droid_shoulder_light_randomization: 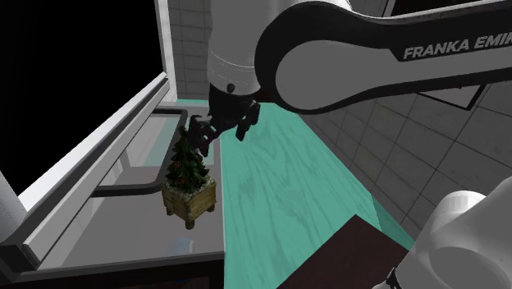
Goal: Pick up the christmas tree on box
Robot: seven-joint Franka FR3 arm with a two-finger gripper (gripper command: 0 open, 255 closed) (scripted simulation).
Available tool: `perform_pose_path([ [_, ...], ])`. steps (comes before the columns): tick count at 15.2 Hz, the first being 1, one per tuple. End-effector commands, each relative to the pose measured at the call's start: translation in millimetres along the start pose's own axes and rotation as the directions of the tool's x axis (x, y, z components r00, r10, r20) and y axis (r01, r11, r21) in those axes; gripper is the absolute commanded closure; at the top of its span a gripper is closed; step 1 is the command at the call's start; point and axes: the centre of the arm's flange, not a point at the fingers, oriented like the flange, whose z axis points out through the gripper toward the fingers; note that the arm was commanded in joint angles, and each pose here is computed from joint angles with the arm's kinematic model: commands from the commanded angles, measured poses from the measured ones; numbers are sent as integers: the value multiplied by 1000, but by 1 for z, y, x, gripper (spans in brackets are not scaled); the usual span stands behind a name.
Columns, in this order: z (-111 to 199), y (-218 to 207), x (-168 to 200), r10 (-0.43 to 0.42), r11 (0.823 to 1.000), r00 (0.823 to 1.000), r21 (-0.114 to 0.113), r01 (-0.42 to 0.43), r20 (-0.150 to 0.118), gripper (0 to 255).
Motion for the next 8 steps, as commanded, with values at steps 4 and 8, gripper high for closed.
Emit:
perform_pose_path([
  [4,-4,-64,15,-18,1000,997,-8,17,-79,0],
  [8,10,-66,9,-18,1000,997,-8,18,-80,0],
])
